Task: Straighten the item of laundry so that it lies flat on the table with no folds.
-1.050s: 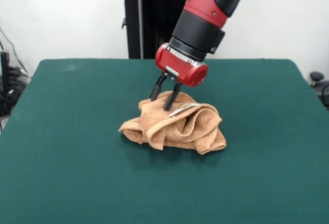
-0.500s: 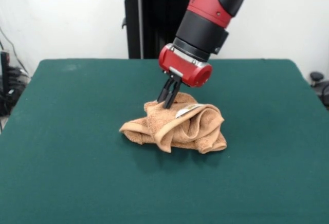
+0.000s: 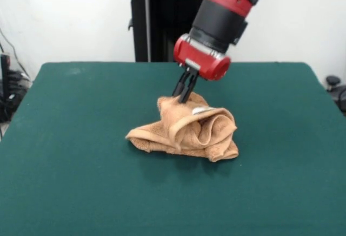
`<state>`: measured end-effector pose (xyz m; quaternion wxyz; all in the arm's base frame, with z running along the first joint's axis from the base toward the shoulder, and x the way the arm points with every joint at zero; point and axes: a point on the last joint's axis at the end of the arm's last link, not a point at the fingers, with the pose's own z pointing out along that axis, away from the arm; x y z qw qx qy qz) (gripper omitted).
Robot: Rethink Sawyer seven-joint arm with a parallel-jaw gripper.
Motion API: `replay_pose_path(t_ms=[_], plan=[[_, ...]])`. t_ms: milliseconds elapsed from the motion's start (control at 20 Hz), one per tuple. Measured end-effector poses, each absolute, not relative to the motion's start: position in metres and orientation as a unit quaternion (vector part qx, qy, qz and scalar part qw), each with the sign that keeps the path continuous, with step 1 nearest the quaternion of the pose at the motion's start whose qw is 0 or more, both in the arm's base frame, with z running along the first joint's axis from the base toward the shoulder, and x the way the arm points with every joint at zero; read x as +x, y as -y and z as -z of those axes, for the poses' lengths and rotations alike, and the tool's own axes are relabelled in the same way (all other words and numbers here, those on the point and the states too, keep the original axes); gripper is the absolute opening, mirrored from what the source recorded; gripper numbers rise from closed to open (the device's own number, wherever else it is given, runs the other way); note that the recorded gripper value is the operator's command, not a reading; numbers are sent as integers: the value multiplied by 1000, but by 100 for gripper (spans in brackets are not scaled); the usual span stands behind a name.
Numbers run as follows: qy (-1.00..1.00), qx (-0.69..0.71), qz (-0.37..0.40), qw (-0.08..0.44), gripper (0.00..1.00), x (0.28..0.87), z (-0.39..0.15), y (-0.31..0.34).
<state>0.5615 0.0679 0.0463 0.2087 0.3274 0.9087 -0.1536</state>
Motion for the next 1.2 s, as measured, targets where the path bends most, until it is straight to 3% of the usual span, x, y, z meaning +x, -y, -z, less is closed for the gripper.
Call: replay_pose_path(t_ms=[550,1200], plan=[[-934,304,141,120,0,525,-140,-109],[-940,299,144,73,0,473,-178,-180]])
